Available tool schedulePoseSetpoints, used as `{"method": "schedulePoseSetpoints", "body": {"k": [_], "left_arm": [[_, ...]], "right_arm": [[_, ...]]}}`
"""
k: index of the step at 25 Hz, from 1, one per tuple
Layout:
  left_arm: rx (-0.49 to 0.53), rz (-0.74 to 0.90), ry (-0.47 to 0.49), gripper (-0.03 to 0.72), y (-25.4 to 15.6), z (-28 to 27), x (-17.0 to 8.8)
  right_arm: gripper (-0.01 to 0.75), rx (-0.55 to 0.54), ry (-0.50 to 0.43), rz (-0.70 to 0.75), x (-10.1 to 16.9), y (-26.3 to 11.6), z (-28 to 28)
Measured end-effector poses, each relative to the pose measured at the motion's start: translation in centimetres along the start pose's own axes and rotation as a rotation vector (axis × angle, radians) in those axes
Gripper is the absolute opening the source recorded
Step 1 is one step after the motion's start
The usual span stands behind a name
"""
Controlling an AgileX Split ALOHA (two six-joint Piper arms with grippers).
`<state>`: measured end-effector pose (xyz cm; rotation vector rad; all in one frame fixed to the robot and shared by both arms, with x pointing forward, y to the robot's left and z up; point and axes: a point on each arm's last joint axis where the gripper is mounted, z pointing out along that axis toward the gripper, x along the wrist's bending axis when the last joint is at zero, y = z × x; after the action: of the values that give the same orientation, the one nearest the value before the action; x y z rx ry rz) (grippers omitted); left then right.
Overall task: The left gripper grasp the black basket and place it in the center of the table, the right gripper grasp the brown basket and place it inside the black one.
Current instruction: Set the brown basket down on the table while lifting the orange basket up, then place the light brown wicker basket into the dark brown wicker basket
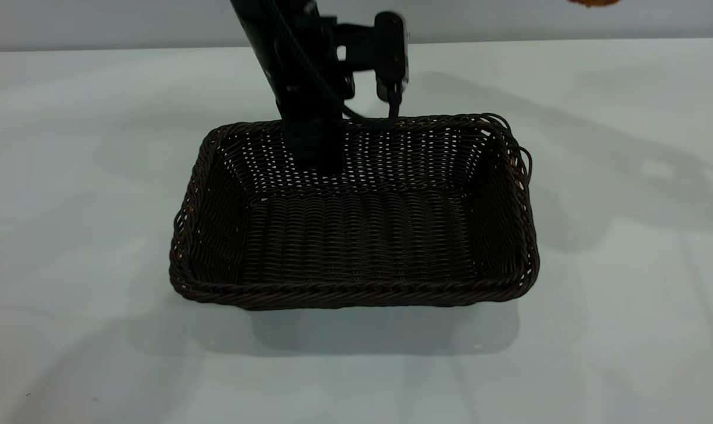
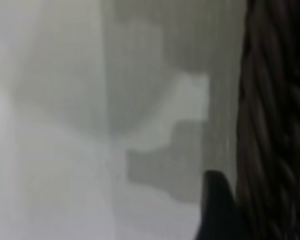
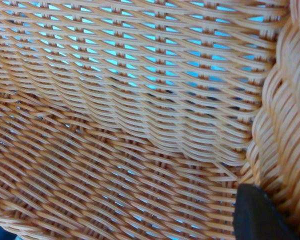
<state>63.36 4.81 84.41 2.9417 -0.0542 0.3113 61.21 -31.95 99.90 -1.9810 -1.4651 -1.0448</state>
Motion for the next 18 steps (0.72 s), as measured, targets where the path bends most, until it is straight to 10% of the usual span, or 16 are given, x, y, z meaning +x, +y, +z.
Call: {"method": "schedulePoseSetpoints", "body": {"k": [11, 18], "left_arm": [[-0.009, 0.027, -0.016, 0.398, 0.8, -17.6, -0.5], [-0.136, 0.046, 0.207, 0.317, 0.1, -30.6, -2.9]], "right_arm": [[0.066, 0.008, -0.118, -0.007, -0.3, 0.6, -0.5], [0.067, 0.185, -0.215, -0.099, 0.3, -1.0, 4.1]]}}
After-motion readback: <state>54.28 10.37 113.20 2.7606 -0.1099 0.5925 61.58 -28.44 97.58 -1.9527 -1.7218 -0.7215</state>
